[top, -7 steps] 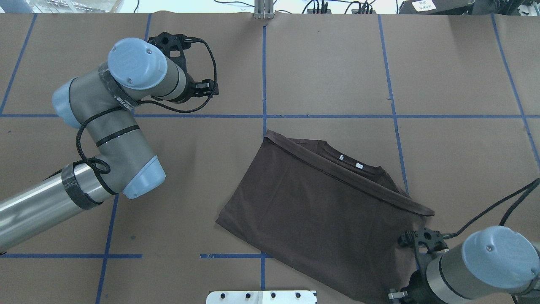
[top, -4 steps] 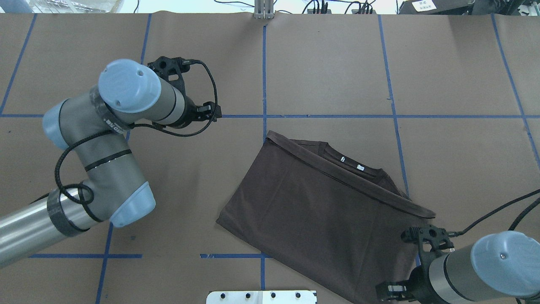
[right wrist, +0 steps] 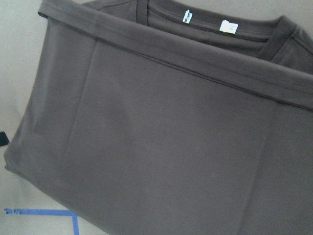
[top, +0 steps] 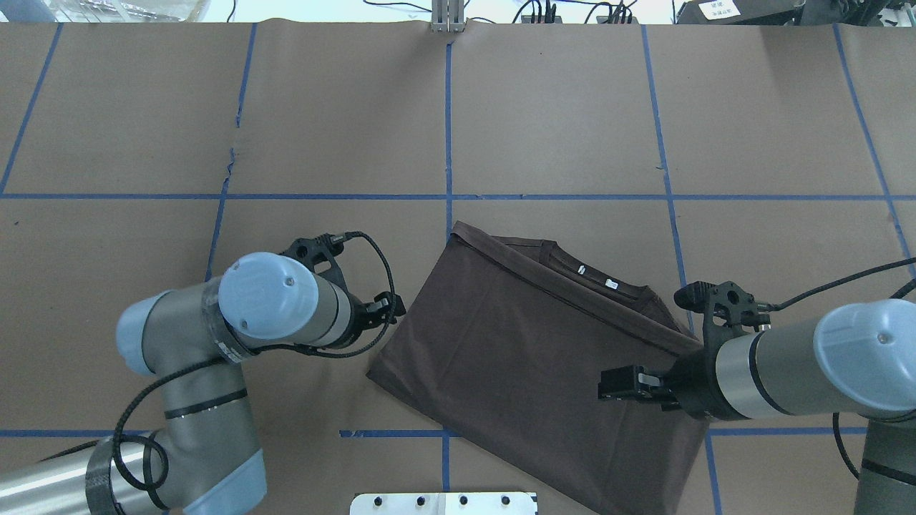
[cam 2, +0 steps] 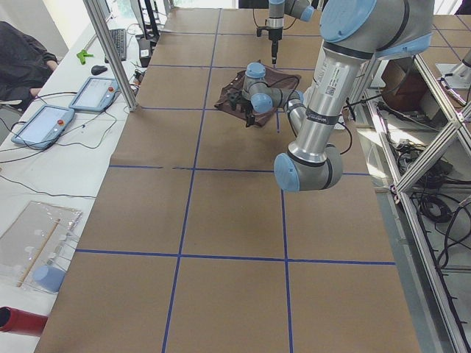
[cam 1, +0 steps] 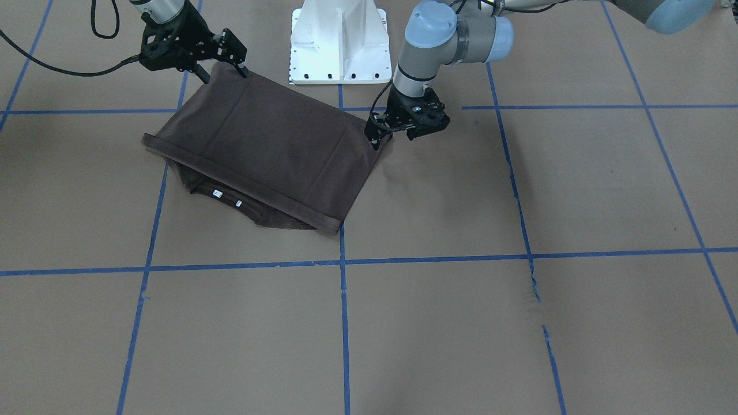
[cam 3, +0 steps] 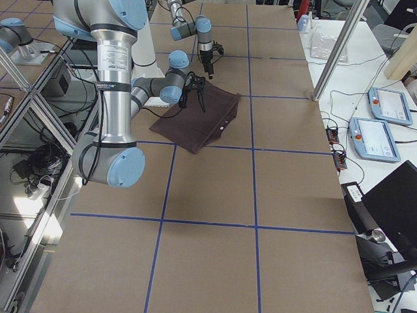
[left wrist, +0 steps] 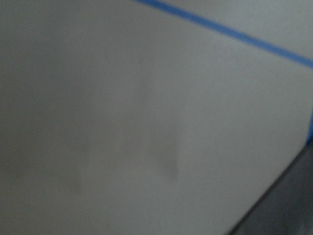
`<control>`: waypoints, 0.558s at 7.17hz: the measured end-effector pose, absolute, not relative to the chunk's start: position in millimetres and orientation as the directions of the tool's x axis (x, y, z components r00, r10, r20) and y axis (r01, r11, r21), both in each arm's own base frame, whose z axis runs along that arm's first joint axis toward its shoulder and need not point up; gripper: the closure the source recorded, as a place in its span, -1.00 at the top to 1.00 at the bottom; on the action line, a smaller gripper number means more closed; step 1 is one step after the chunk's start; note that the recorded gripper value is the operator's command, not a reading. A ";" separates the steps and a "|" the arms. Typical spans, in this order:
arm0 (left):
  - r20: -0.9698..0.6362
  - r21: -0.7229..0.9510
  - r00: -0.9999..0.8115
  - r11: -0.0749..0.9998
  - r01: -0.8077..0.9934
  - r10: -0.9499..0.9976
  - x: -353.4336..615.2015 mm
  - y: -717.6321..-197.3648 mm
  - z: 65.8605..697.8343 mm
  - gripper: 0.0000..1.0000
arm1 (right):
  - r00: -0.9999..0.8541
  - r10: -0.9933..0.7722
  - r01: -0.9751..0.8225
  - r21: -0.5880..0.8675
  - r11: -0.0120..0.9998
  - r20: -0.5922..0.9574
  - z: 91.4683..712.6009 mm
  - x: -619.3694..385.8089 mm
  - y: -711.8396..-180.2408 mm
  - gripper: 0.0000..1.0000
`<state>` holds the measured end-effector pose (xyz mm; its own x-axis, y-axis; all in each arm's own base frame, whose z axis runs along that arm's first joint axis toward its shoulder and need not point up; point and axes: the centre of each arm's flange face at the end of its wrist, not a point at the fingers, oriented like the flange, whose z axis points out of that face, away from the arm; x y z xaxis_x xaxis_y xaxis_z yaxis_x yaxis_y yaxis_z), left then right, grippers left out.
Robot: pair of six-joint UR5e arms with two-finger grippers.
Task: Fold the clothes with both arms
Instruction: 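Move the left gripper toward the shirt while the right gripper repositions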
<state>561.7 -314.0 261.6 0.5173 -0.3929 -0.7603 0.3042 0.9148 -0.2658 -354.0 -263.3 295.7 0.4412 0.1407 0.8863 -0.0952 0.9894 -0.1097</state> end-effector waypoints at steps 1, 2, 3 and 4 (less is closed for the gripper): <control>-0.749 -0.285 0.521 0.909 0.304 -0.409 572.5 -300.5 263.6 0.52 | 0.429 0.144 -0.113 -0.105 0.988 0.892 290.5 -351.7 -270.2 1.00; -0.744 -0.292 0.523 0.907 0.304 -0.415 577.3 -295.6 264.5 -0.19 | 0.421 0.144 -0.121 -0.102 0.987 0.896 286.7 -351.1 -273.8 1.00; -0.745 -0.294 0.522 0.906 0.303 -0.416 579.7 -294.4 262.6 -0.83 | 0.416 0.144 -0.126 -0.100 0.987 0.898 284.4 -350.7 -276.3 1.00; -0.747 -0.295 0.519 0.907 0.302 -0.416 581.1 -294.3 259.8 -1.00 | 0.413 0.143 -0.129 -0.097 0.987 0.899 283.6 -349.8 -278.3 1.00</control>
<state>581.1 -294.3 259.8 0.5192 -0.4158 -0.7467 0.3020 0.9066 -0.2948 -349.8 -278.3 283.6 0.4135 0.1427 0.8993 -0.1291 0.9869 -0.0973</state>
